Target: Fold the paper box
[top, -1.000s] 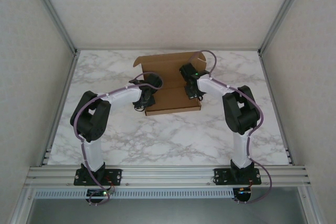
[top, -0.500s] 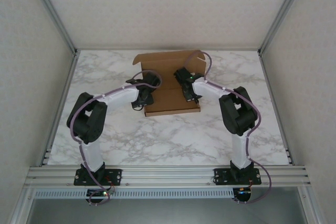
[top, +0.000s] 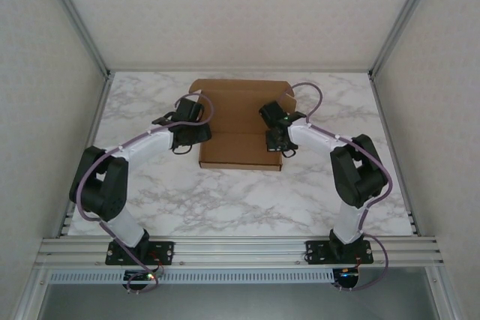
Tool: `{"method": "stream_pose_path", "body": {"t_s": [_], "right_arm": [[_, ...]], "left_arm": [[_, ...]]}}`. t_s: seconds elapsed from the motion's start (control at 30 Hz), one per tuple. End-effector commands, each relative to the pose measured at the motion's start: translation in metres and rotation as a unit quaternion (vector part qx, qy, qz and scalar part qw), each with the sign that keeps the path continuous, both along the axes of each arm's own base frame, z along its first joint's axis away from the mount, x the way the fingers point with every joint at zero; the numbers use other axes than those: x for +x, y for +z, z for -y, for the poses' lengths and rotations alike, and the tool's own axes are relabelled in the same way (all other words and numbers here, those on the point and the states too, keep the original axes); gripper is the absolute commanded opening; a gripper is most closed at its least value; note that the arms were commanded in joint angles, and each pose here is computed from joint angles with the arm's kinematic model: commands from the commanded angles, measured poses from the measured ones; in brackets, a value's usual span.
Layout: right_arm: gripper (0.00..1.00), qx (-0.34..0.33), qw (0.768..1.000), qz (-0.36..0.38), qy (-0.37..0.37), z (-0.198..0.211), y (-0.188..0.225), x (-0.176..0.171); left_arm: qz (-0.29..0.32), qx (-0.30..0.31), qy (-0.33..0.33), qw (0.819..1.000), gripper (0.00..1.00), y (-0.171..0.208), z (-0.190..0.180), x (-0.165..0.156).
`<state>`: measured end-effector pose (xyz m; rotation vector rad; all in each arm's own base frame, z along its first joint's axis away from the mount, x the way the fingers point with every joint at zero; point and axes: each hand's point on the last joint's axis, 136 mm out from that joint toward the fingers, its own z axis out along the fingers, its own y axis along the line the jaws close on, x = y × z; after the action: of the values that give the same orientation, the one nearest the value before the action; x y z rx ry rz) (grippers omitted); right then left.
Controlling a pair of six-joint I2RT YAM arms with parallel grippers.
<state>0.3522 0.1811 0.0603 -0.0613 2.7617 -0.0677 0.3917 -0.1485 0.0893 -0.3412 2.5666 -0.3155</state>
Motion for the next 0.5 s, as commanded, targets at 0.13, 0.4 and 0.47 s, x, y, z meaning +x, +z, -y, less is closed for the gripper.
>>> {"method": "stream_pose_path", "body": {"t_s": [0.13, 0.4, 0.47], "right_arm": [[0.06, 0.038, 0.999, 0.014, -0.019, -0.008, 0.008, -0.005], [0.06, 0.040, 0.999, 0.025, -0.019, -0.008, 0.009, -0.008], [0.06, 0.040, 0.999, 0.027, -0.018, -0.008, 0.010, -0.008]], "left_arm": [[-0.032, 0.024, -0.033, 0.999, 0.41, -0.036, 0.010, -0.004], [-0.021, 0.115, 0.019, 0.993, 0.30, -0.048, -0.016, -0.001], [-0.017, 0.116, 0.024, 0.993, 0.26, -0.048, -0.017, -0.001]]}}
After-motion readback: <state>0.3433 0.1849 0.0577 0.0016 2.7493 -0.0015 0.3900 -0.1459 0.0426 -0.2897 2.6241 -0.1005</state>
